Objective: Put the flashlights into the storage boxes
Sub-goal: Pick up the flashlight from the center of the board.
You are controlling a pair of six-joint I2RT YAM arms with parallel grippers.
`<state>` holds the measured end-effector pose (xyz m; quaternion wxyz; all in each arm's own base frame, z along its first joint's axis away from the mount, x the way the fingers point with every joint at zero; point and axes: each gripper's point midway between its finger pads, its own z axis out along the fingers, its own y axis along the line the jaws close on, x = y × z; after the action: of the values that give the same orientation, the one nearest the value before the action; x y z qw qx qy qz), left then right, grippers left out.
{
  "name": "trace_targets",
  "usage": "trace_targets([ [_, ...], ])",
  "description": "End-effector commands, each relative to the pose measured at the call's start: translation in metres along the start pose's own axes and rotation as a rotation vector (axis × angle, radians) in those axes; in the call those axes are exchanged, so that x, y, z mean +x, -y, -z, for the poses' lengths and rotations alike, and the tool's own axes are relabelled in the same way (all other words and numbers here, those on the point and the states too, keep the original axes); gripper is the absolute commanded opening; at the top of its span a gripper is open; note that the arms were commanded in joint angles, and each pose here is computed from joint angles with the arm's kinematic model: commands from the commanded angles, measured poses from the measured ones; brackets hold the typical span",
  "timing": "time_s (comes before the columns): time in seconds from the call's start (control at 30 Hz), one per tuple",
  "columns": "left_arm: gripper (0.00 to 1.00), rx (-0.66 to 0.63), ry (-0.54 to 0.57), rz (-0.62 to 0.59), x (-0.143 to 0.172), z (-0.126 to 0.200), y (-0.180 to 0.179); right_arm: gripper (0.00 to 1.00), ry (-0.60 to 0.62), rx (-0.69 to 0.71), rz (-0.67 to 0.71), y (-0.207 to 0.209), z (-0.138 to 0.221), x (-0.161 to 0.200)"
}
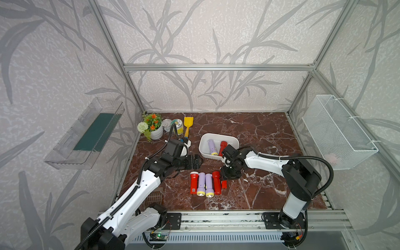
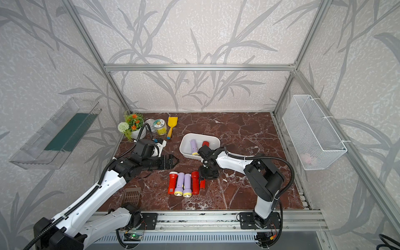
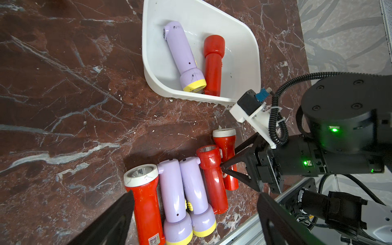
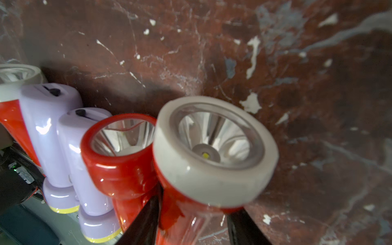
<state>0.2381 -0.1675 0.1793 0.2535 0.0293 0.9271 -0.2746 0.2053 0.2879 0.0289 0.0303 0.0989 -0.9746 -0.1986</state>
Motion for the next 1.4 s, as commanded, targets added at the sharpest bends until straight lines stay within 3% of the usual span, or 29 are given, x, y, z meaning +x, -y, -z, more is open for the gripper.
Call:
trace_targets([
  [0.0, 0.93, 0.021, 0.016, -0.028, -0.007, 0.01, 0.01, 0.53, 0.002, 0.003, -0.001, -0.003, -0.002, -0.005],
  [0.2, 0.93, 0.021, 0.021, -0.03, -0.01, 0.009, 0.011, 0.48, -0.01, 0.049, -0.008, 0.004, -0.005, -0.006],
  [0.5, 0.93, 0.01, 0.019, -0.041, -0.014, 0.002, 0.009, 0.33, -0.006, 0.104, -0.006, 0.012, 0.005, -0.002],
  [0.9, 0.93, -0.005, 0.012, -0.075, -0.026, -0.01, 0.009, 0.32, 0.011, 0.099, 0.02, 0.006, 0.033, 0.005],
  [1.37, 0.93, -0.038, 0.014, -0.077, -0.047, -0.031, 0.003, 0.32, 0.167, 0.035, 0.028, -0.013, 0.116, -0.02],
])
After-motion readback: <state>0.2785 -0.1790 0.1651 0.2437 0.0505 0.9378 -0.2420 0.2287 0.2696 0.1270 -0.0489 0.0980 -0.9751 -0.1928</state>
